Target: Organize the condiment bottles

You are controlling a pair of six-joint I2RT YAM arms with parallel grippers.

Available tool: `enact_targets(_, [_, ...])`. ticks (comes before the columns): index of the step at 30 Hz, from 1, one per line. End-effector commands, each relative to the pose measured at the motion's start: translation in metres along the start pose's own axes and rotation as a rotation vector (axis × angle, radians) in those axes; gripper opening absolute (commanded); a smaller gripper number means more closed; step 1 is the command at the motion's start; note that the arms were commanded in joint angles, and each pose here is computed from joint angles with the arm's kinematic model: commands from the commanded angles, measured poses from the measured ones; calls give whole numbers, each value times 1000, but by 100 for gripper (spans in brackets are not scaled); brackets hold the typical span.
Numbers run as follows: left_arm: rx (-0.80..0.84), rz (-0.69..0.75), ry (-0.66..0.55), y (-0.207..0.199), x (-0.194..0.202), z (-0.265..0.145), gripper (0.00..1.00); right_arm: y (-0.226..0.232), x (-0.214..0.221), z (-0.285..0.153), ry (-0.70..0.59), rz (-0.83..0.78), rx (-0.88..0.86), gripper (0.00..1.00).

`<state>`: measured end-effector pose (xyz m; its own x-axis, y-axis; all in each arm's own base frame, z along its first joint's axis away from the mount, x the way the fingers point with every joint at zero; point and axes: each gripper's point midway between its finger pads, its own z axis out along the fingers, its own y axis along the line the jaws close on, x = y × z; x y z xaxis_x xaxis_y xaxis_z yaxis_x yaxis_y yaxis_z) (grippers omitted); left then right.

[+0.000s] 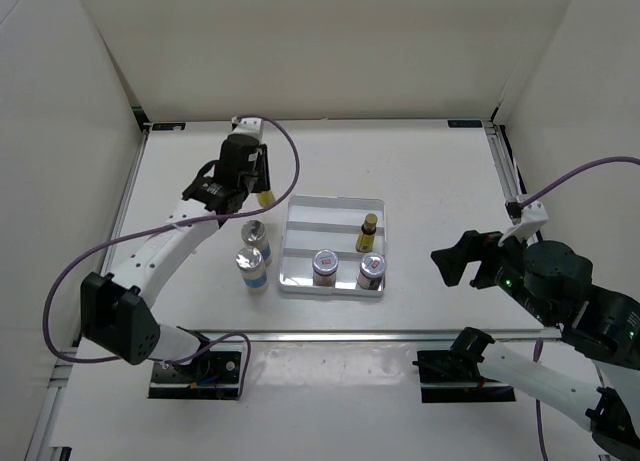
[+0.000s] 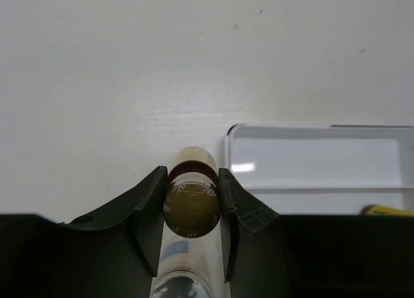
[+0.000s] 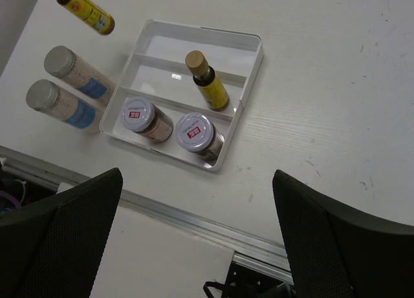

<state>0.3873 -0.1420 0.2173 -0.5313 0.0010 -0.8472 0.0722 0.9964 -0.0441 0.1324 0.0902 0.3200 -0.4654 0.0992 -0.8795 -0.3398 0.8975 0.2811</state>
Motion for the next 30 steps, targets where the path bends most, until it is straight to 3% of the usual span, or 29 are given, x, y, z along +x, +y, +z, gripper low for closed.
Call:
enact_targets(1, [68, -48, -247, -21, -84, -57, 11, -3, 5, -4, -1, 27, -4, 100])
enact_targets(7, [235, -16, -236, -75, -87, -71, 11, -16, 21, -11, 31, 22, 24, 100])
enact_targets(10, [319, 46, -178, -119, -61, -69, 11, -25, 27, -17, 40, 31, 53, 100])
enact_targets(15, [328, 119, -106, -151, -22, -55, 11, -42, 30, -31, 19, 55, 96, 100])
enact_targets(30, [283, 144, 20, -178, 54, -8, 11, -52, 40, -47, 15, 91, 84, 100])
